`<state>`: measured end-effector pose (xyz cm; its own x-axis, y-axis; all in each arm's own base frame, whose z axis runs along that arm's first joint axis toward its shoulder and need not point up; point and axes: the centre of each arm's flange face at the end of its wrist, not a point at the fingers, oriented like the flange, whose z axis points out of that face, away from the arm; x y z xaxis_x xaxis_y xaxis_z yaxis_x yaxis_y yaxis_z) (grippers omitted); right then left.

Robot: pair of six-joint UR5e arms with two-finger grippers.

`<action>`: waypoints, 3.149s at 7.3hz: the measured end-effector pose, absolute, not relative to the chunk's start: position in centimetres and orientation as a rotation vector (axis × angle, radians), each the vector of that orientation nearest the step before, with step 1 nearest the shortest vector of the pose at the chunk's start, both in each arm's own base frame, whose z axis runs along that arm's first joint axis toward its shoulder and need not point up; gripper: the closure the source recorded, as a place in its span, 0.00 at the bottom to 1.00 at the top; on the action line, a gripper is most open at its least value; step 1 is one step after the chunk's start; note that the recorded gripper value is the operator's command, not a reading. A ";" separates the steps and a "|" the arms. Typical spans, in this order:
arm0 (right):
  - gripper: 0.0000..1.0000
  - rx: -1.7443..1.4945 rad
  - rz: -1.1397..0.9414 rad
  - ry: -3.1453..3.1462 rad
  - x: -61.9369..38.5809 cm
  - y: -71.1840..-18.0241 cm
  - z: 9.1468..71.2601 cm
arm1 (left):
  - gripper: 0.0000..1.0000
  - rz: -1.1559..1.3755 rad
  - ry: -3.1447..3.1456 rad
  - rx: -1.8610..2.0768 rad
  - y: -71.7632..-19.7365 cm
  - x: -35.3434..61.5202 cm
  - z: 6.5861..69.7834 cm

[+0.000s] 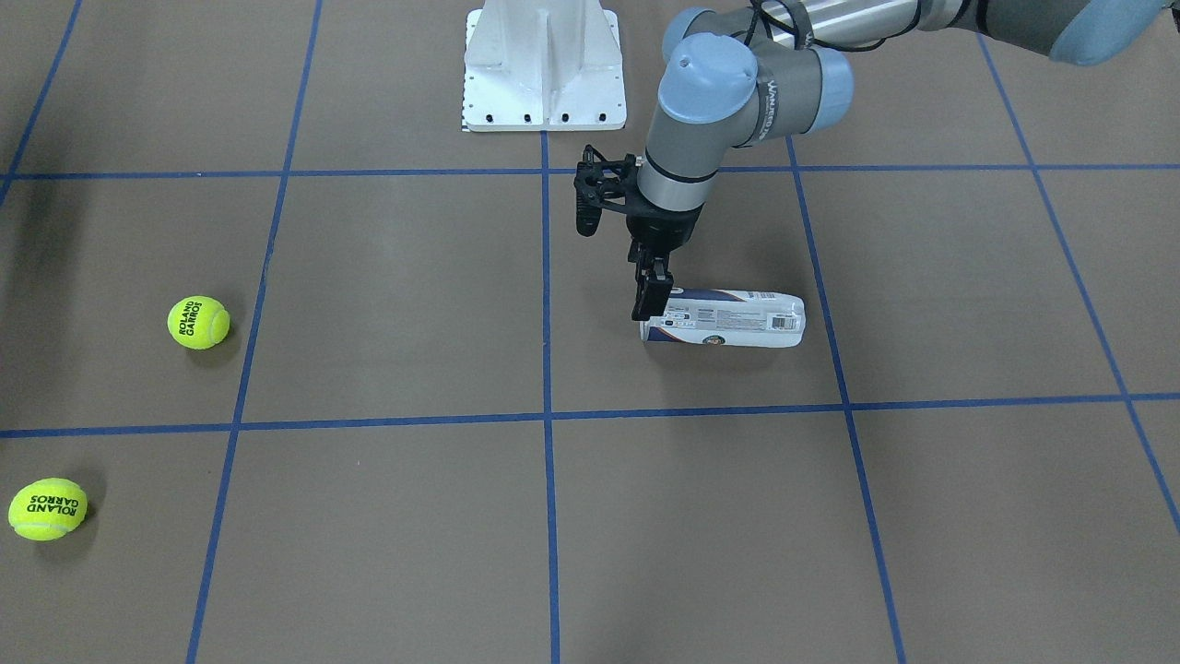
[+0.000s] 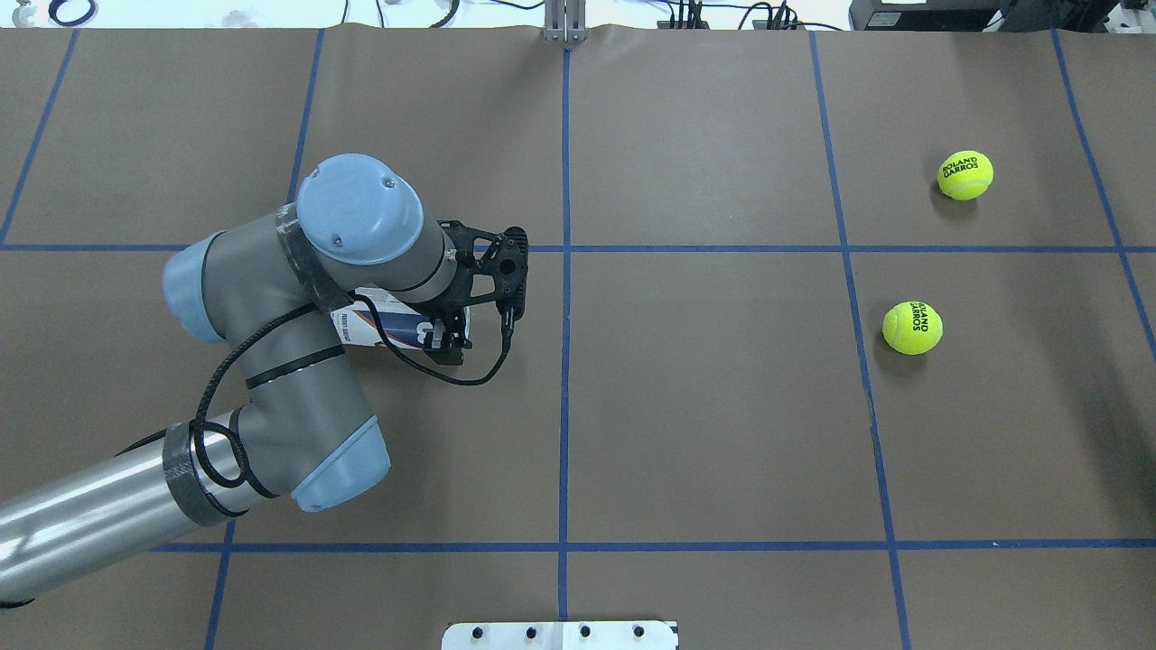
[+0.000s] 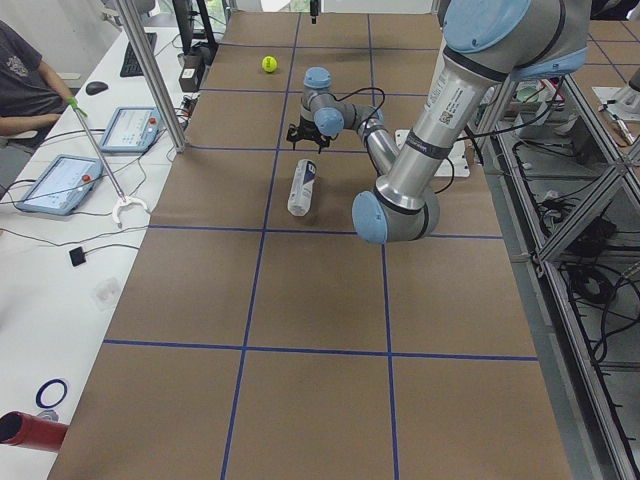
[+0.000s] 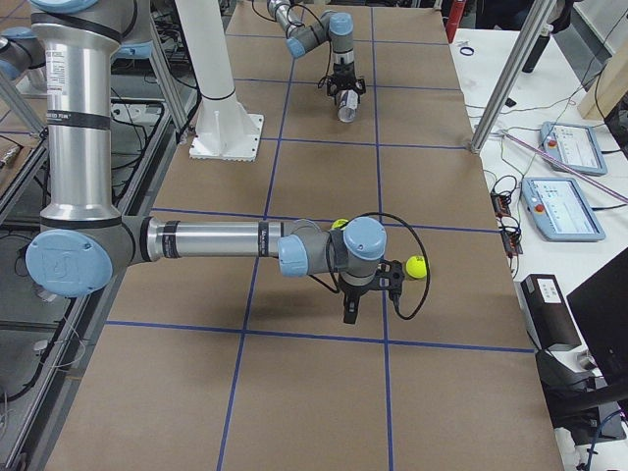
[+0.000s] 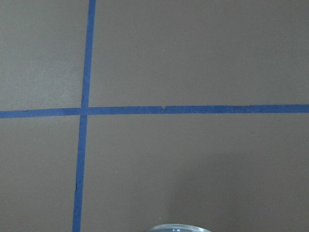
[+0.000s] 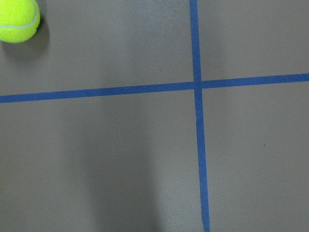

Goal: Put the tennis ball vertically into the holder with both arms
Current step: 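Reach the left gripper down and grasp the white Wilson can, then lift the can with the left gripper and turn it upright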

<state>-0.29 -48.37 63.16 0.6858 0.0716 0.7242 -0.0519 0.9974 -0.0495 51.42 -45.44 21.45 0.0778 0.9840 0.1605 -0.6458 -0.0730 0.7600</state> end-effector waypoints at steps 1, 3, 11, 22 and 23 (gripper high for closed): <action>0.00 -0.020 0.066 -0.815 -0.3 -48.4 62.9 | 0.02 1.482 0.509 0.800 -45.2 51.9 21.5; 0.00 -0.014 0.063 -0.820 -0.3 -48.4 62.6 | 0.03 1.498 0.490 0.776 -45.4 52.6 22.2; 0.00 -0.004 0.057 -0.828 -0.4 -48.5 62.0 | 0.03 1.504 0.471 0.755 -46.6 55.0 25.5; 0.00 -0.001 0.053 -0.847 -0.5 -48.4 61.5 | 0.20 1.480 0.487 0.863 -47.3 55.5 24.9; 0.00 -0.002 0.050 -0.866 -0.6 -48.5 61.2 | 0.20 1.451 0.494 0.919 -47.3 54.4 23.0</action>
<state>-0.64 -48.46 61.19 0.6469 0.0447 0.7613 -0.0429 0.9988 -0.0222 54.36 -47.32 22.99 0.1064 0.9656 0.2372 -0.6199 -0.1221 0.7751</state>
